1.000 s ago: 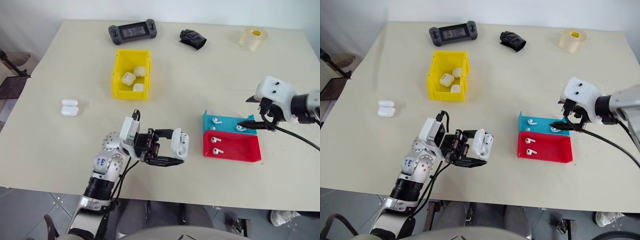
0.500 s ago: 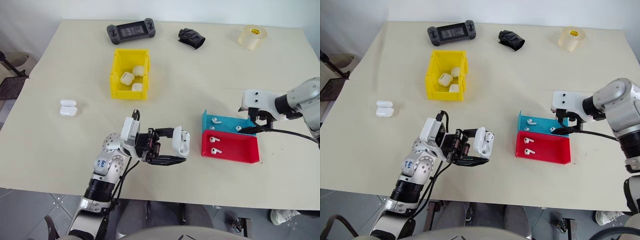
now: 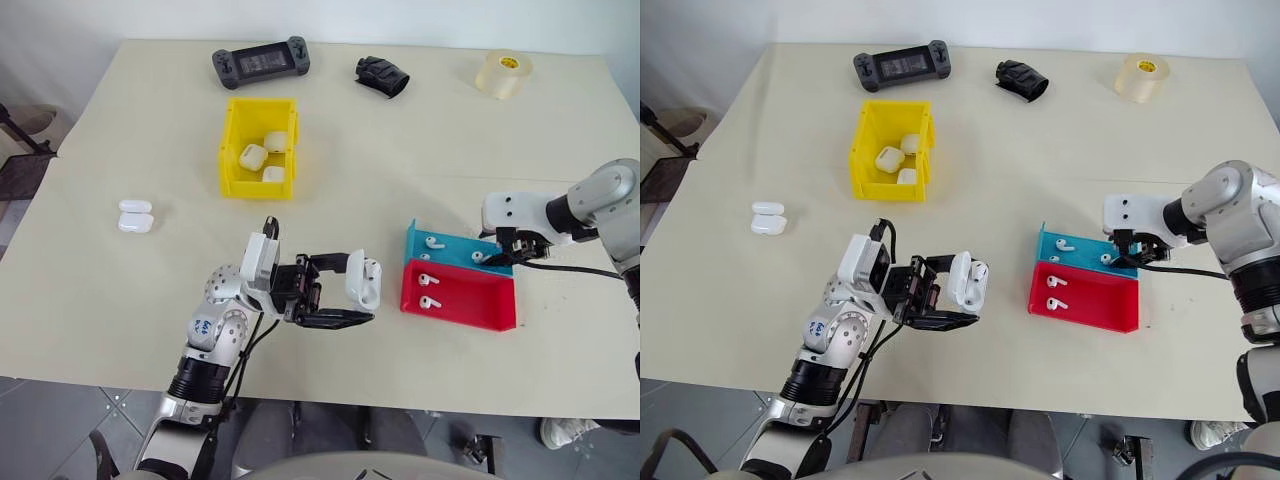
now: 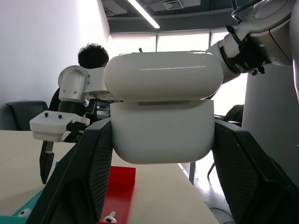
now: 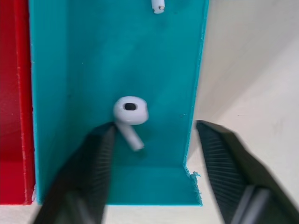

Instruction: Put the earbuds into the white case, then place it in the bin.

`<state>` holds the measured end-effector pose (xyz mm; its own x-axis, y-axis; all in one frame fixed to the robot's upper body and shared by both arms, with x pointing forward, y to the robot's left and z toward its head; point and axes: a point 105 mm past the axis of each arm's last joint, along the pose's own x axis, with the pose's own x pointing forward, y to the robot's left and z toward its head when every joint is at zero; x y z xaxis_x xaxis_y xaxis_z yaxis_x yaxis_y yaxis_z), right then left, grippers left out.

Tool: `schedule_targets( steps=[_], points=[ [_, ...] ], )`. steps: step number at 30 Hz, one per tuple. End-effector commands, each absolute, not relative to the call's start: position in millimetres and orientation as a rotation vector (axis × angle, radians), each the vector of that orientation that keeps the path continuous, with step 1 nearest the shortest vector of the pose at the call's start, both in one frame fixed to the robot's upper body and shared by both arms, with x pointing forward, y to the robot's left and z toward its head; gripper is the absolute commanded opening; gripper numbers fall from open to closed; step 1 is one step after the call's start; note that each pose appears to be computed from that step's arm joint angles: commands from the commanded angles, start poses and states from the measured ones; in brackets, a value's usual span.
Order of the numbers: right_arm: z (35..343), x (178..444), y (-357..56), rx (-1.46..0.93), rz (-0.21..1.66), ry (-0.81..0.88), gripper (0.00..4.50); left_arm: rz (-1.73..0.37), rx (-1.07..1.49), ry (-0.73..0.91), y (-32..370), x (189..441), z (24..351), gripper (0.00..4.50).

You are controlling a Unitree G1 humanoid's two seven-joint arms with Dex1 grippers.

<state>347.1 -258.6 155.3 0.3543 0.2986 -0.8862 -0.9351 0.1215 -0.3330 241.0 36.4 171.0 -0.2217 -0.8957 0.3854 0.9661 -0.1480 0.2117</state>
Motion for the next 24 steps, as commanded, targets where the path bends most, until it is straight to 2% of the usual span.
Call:
schedule_targets(
  steps=[1, 17, 20, 24],
  points=[
    [167.0, 348.1, -256.3, -1.083, 1.030, 0.715, 2.63, -1.734, -0.165, -0.534, 36.3, 239.7, 180.3, 2.78],
    [157.5, 341.2, -249.9, -1.114, 1.099, 0.709, 2.63, -1.733, -0.161, -0.540, 36.3, 241.4, 181.5, 2.78],
    [155.9, 339.8, -248.1, -1.115, 1.109, 0.707, 2.04, -1.731, -0.160, -0.539, 36.7, 241.5, 181.7, 2.78],
    [154.2, 339.6, -247.1, -1.118, 1.113, 0.704, 0.74, -1.728, -0.159, -0.539, 37.2, 242.1, 182.2, 2.78]
  ],
)
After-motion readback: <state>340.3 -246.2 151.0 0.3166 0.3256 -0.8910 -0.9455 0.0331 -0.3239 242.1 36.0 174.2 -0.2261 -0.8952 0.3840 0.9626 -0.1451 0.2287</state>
